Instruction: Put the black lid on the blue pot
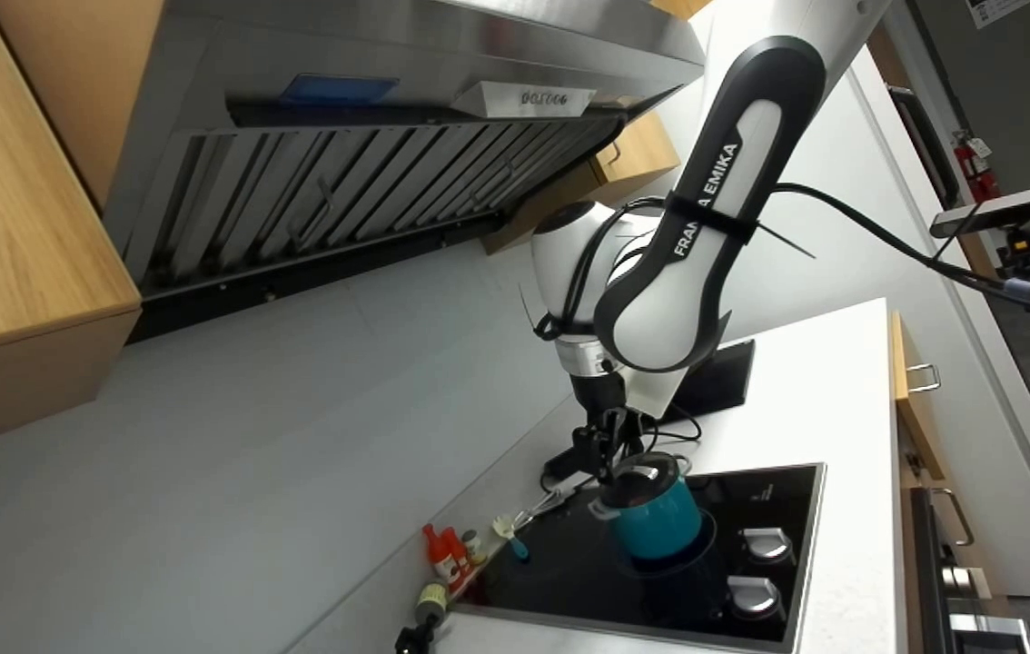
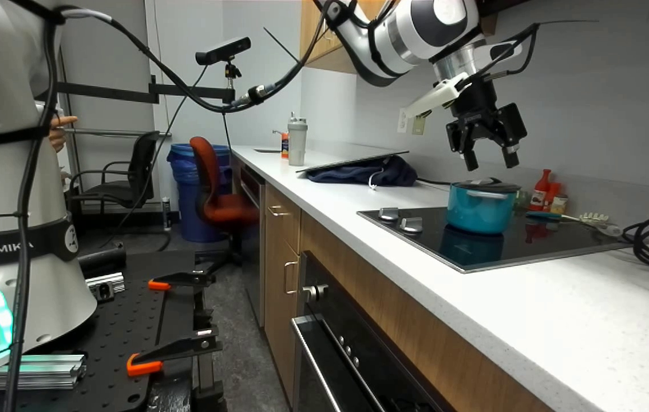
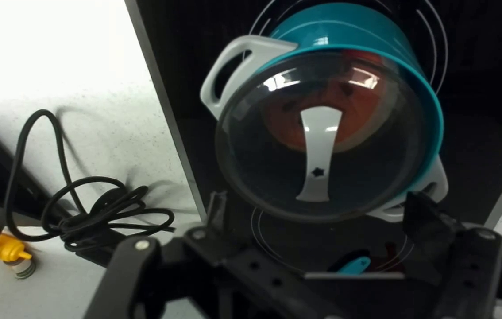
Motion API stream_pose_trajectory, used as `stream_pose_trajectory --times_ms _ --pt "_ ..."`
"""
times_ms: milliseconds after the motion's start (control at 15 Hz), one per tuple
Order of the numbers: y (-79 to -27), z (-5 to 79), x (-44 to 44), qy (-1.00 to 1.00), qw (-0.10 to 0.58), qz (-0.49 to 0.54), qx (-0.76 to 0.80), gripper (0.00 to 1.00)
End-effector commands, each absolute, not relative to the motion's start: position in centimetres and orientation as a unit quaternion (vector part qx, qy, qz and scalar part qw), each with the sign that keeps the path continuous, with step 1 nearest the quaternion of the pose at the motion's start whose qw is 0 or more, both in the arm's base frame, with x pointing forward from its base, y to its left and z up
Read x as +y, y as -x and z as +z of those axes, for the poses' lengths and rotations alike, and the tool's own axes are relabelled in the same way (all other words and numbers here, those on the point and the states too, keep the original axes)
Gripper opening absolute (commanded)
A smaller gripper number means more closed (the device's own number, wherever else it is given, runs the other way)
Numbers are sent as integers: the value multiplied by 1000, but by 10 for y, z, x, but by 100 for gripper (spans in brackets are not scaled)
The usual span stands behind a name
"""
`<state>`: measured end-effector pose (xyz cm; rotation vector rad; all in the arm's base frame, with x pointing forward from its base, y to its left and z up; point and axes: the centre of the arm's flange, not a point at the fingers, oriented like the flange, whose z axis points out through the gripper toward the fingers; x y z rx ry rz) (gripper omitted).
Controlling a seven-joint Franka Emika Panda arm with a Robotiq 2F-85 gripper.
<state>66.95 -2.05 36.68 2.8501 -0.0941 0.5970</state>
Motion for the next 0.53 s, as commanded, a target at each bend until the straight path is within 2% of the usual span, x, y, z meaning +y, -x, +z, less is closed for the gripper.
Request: stream_pose_trajectory --times_ms 0,467 --pt "-651 372 -25 -971 108 212 -39 100" --pt "-611 358 -45 -975 101 190 -52 100"
